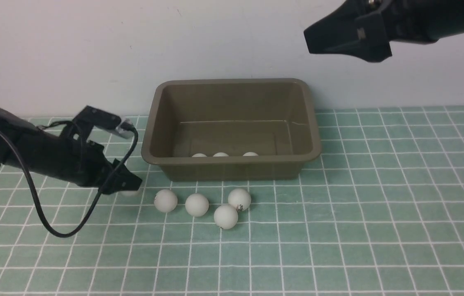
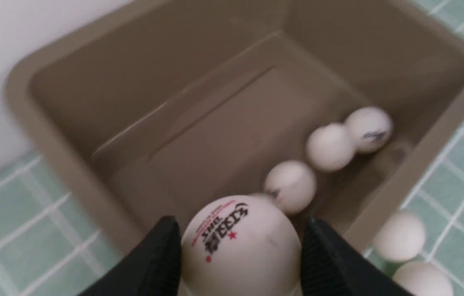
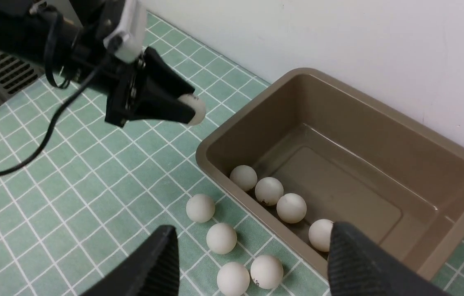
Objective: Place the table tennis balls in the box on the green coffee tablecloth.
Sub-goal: 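Reach for and grasp a ping pong ball on the table beside the basket, then drop the ball into the bin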
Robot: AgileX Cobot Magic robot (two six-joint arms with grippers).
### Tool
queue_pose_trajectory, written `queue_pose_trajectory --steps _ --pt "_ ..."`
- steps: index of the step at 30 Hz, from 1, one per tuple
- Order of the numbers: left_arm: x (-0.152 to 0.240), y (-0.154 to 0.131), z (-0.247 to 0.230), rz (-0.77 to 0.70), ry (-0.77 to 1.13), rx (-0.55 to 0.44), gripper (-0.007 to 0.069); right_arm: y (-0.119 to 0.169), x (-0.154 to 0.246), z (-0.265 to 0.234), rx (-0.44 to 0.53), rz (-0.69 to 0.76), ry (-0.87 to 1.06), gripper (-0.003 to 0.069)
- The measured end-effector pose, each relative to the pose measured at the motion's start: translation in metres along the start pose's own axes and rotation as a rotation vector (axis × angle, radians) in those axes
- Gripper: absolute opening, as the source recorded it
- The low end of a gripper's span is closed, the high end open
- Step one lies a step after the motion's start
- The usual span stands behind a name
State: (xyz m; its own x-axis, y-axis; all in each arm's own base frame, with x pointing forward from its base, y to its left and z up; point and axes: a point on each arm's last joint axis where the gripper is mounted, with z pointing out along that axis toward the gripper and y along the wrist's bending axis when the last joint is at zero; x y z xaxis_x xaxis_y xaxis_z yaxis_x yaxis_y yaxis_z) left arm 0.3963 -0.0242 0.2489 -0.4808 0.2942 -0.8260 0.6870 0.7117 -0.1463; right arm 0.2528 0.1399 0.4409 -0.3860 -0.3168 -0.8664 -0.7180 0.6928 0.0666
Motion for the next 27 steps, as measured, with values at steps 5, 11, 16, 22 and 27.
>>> queue_pose_trajectory --steps 5,11,16,22,27 --pt "-0.002 0.019 0.027 -0.001 -0.035 0.094 0.0338 0.000 -0.001 0.000 0.004 0.000 -0.007 0.0431" --pt "-0.005 0.019 0.040 -0.008 0.023 0.107 0.0506 -0.001 -0.001 0.000 0.012 -0.005 -0.012 0.0431" --pt "-0.007 0.012 0.027 -0.045 0.152 0.060 0.0489 -0.001 -0.001 0.000 0.015 -0.006 -0.013 0.0430" --pt "-0.007 -0.002 -0.008 -0.176 0.364 0.032 0.0404 -0.002 -0.001 0.000 0.024 -0.014 -0.009 0.0430" --pt "-0.001 -0.012 -0.019 -0.238 0.506 0.047 0.0395 -0.002 -0.001 0.000 0.025 -0.015 -0.009 0.0430"
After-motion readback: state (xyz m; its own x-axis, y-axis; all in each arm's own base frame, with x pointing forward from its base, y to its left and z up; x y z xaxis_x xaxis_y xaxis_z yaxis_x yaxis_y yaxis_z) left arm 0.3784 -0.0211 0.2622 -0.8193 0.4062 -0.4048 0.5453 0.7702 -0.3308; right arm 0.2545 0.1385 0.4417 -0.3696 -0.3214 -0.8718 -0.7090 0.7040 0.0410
